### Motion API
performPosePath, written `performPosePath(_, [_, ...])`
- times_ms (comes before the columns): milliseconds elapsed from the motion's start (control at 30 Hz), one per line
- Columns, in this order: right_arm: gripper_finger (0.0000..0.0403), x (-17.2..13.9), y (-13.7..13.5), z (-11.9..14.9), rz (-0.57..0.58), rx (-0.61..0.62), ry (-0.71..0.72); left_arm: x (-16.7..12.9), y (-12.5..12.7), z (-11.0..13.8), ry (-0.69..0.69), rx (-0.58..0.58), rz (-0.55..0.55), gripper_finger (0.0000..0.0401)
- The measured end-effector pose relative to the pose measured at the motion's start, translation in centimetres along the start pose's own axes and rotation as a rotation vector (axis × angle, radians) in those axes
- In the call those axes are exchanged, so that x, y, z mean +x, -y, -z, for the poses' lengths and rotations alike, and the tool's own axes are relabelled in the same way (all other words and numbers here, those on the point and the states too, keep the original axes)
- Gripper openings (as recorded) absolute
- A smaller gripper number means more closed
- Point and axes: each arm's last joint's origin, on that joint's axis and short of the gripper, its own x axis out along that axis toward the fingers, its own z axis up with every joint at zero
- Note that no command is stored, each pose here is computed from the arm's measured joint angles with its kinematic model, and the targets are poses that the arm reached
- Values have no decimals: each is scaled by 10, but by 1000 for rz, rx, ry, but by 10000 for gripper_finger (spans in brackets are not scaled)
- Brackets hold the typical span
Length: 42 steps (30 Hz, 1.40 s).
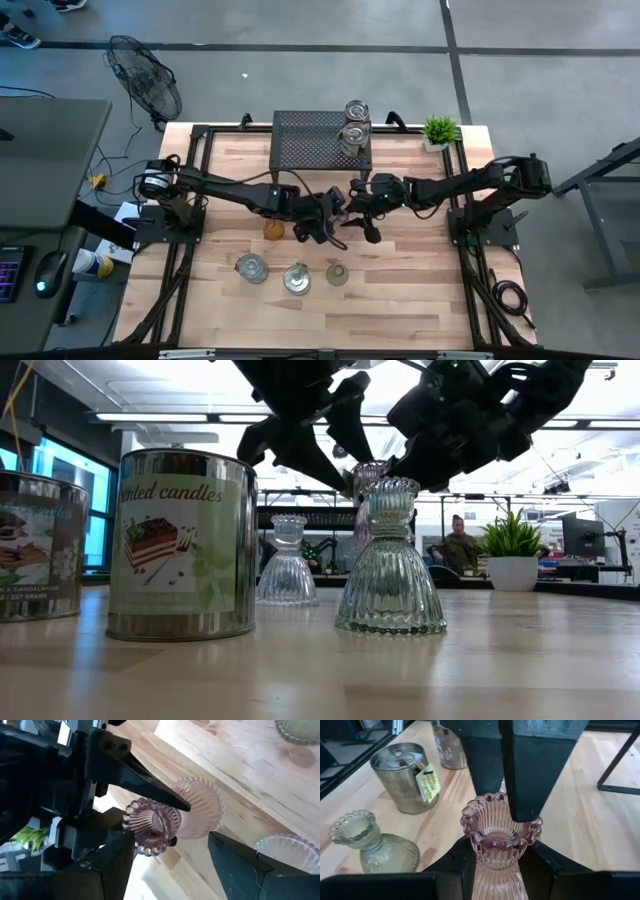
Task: Pick & Place candle stick holders
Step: Put the pink glass candlestick on the shelf
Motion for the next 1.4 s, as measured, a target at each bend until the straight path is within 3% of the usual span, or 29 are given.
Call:
performPosePath(667, [113,0,1,-1,7,-16,14,0,3,-1,60,-75,65,245])
performPosePath(1067, [113,0,1,-1,7,-16,14,0,3,-1,59,-101,63,145])
performPosePath(1400, [113,0,0,0,4,-13,5,15,7,-3,51,-109,62,129])
